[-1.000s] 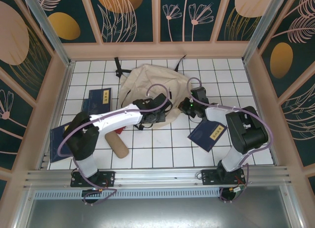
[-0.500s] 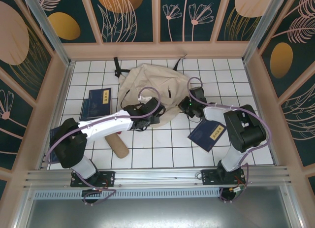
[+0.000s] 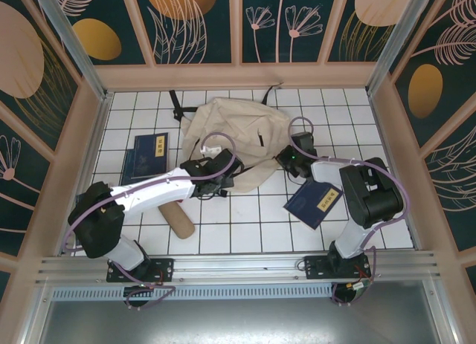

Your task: Pack books, pencil case, and school supplies into a backpack

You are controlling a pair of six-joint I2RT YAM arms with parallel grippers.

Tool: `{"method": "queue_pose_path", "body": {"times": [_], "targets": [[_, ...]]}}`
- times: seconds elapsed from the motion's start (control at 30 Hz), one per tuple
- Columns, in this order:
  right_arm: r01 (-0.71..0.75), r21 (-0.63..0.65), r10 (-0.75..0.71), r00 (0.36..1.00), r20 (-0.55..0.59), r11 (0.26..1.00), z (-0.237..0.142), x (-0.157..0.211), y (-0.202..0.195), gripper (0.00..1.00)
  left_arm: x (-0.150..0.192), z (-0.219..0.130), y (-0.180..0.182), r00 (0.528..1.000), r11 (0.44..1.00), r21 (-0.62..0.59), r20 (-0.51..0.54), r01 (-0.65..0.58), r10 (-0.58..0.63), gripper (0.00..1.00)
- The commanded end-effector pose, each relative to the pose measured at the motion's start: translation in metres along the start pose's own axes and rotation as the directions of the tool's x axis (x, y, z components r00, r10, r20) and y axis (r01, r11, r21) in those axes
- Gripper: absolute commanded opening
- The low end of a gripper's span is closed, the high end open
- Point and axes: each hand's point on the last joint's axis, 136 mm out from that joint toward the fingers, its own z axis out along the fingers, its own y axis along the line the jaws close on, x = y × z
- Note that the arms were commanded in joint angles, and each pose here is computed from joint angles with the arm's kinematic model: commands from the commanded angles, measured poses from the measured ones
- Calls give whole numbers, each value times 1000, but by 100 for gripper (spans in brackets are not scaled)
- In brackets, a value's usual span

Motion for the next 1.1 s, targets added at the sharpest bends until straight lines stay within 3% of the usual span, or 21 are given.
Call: {"method": "queue_pose_path", "body": {"times": [0.0, 0.17, 0.2, 0.3, 0.43, 0.8, 1.07], "targets": [[64, 30, -67, 994, 85, 997, -2, -37, -15, 0, -7, -7, 32, 1000, 997, -74, 13, -12, 14, 0], [170, -28, -167, 983, 75, 985, -7, -58, 3, 0, -15, -3, 26, 1000, 1000, -10, 14, -26, 26, 0], [188, -48, -184, 981, 65, 981, -10, -59, 9, 4, -17, -3, 17, 999, 999, 25, 17, -40, 40, 0], [199, -74, -195, 979, 57, 977, -30, -56, 24, 33, -20, -3, -9, 998, 989, 130, 10, -63, 63, 0], [130, -98, -130, 991, 4, 987, -65, -33, 27, 46, -23, -3, -35, 996, 967, 242, 11, -83, 83, 0], [-90, -226, 30, 966, -257, 970, -91, 80, 42, 45, -15, 8, -47, 994, 954, 281, -19, -100, 110, 0], [-100, -222, 29, 953, -303, 970, -75, 104, 50, 49, -10, 10, -42, 994, 955, 280, -27, -96, 108, 0]]}}
